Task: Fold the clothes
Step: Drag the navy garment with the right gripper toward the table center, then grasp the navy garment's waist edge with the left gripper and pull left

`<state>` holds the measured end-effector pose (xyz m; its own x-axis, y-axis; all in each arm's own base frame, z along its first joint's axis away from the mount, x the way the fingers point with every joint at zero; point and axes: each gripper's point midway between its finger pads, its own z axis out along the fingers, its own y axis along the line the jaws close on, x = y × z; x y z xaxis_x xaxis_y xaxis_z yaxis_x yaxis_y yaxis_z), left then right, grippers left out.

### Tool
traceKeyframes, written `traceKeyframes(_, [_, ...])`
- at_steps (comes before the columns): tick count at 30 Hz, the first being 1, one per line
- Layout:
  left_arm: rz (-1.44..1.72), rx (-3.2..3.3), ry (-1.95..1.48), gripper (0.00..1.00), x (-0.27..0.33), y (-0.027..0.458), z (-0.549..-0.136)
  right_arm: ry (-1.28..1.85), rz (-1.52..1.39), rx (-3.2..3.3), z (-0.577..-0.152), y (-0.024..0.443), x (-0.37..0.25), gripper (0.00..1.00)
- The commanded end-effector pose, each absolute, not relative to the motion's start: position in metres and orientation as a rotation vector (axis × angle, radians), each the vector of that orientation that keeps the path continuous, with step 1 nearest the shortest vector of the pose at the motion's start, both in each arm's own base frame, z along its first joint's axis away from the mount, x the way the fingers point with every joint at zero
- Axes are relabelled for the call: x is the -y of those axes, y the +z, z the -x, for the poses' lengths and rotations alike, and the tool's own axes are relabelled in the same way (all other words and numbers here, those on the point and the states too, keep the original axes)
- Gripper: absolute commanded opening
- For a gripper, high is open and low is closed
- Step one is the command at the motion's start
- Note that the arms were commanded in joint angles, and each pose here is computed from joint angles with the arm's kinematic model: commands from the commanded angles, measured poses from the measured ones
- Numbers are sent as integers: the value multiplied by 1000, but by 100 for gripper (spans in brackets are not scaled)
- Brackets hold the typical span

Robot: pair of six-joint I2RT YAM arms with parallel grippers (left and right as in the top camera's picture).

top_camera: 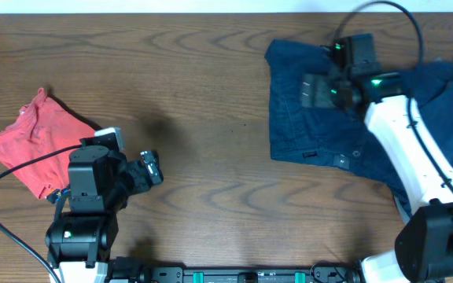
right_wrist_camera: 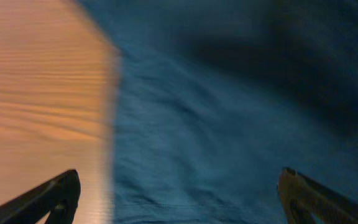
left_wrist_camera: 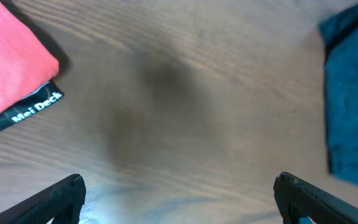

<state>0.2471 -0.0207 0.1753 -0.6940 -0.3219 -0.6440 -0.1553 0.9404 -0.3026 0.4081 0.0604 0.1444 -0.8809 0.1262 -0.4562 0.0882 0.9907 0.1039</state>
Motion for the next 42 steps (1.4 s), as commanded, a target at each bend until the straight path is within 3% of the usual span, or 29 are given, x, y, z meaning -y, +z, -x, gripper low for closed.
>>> traceKeyframes(1, [399,-2304,-450,98,36,187,-257,-166,-389,-2638,-393,155,10,99])
traceKeyframes(7, [370,-2363,-671,98,75,174,-279,-199,-682,-2734,-354,142,66,99])
traceKeyframes(15, [193,-2563,-840,98,161,111,-299,-188,-862,-2775,-327,136,100,99])
traceKeyframes(27, [-6,-2565,-1149,98,301,43,-297,-197,-890,-2804,-317,134,103,99])
traceKeyframes(32, [-117,-2483,-1218,98,336,36,-294,-200,-891,-2819,-314,134,102,99])
traceKeyframes(38, [-1,-2556,-1170,99,343,5,-295,-201,-889,-2828,-312,133,102,99])
traceKeyframes(40, [15,-2552,-1180,93,346,4,-297,-201,-889,-2828,-312,133,102,99])
traceKeyframes(42, [6,-2506,-1202,76,350,10,-303,-201,-889,-2828,-312,133,102,99])
